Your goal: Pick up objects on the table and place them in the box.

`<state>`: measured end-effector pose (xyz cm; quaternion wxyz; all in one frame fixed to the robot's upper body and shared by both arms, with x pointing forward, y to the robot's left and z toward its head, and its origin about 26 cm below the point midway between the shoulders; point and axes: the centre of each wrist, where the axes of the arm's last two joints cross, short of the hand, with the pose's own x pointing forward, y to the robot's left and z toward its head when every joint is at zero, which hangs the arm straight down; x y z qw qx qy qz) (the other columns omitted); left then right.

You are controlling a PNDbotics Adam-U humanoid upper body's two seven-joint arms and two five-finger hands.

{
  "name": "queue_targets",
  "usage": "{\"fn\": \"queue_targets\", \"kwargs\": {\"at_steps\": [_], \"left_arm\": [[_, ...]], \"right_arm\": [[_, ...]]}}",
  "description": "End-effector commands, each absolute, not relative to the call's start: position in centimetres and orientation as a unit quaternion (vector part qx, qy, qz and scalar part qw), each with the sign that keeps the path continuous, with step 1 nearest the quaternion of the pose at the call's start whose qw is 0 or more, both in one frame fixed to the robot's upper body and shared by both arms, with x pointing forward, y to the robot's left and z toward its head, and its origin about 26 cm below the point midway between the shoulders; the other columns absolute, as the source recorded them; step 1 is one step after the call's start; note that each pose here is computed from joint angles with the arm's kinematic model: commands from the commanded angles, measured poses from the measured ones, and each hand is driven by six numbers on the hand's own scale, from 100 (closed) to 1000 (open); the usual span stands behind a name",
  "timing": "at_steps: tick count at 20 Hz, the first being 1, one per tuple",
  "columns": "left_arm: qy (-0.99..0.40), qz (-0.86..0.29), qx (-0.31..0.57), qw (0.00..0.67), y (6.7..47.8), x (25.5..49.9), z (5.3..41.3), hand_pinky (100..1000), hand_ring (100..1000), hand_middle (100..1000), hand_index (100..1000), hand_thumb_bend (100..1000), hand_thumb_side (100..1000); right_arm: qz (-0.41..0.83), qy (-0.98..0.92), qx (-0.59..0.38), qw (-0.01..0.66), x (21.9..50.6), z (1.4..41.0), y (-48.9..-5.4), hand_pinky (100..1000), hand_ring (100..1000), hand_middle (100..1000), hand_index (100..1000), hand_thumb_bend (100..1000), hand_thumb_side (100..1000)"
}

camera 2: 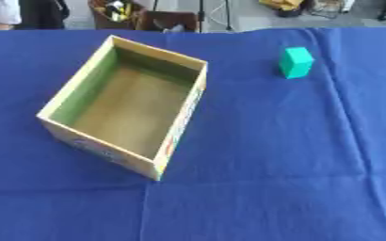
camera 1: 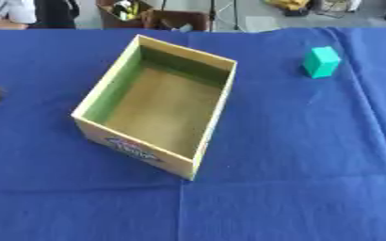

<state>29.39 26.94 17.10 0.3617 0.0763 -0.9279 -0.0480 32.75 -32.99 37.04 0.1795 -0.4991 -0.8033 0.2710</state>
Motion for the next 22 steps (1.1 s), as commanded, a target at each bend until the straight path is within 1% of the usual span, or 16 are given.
{"fn": "queue_targets", "kwargs": {"at_steps": [1,4,8,10,11,12,13,14,15,16,17,19,22], "left_arm": [[-0.931,-0.059,0.074,0.352,26.9,29.2,17.7,701,632,741,863,100,1000],[-0.931,-0.062,0.071,0.352,26.8,29.2,17.7,701,632,741,863,100,1000],[-0.932,-0.065,0.066,0.351,26.6,29.2,17.8,701,631,741,863,100,1000],[-0.932,-0.066,0.065,0.351,26.6,29.3,17.8,701,631,741,863,100,1000],[-0.932,-0.067,0.064,0.350,26.5,29.3,17.9,701,630,741,862,100,1000],[-0.932,-0.069,0.063,0.350,26.5,29.3,17.9,701,630,741,862,100,1000],[-0.932,-0.070,0.062,0.349,26.4,29.3,17.9,702,630,741,862,100,1000],[-0.932,-0.071,0.060,0.349,26.4,29.3,18.0,702,630,741,862,100,1000],[-0.932,-0.073,0.058,0.349,26.3,29.3,18.0,702,630,740,861,100,1000],[-0.932,-0.074,0.057,0.350,26.3,29.3,18.0,702,629,740,861,100,1000],[-0.932,-0.075,0.055,0.350,26.2,29.4,18.0,702,629,740,861,100,1000],[-0.932,-0.077,0.054,0.350,26.2,29.4,18.0,702,629,740,861,100,1000],[-0.932,-0.078,0.053,0.349,26.1,29.4,18.1,702,629,740,861,100,1000]], "right_arm": [[0.314,-0.772,-0.516,0.198,34.2,38.3,-34.8,828,932,778,870,523,1000],[0.345,-0.752,-0.514,0.225,36.3,38.6,-36.0,840,949,786,887,607,1000],[0.385,-0.721,-0.516,0.256,38.5,38.6,-37.6,849,961,806,910,695,1000],[0.410,-0.702,-0.517,0.268,39.3,38.6,-38.2,857,973,827,929,776,1000],[0.420,-0.693,-0.517,0.275,39.7,38.6,-38.4,858,977,831,932,799,991],[0.430,-0.684,-0.518,0.282,40.1,38.6,-38.5,858,978,832,934,809,972],[0.439,-0.675,-0.518,0.290,40.5,38.7,-38.7,862,982,840,940,848,911],[0.449,-0.665,-0.517,0.298,40.9,38.6,-38.8,862,983,844,947,877,871],[0.459,-0.654,-0.517,0.306,41.3,38.6,-38.9,862,984,848,952,902,842],[0.469,-0.643,-0.518,0.313,41.6,38.6,-38.9,862,984,849,952,907,836],[0.478,-0.633,-0.519,0.319,41.9,38.5,-39.0,862,986,858,957,925,803],[0.497,-0.609,-0.524,0.329,42.4,38.4,-39.1,864,988,874,966,932,777],[0.517,-0.576,-0.530,0.348,43.0,38.0,-39.5,873,1000,889,977,923,693]]}}
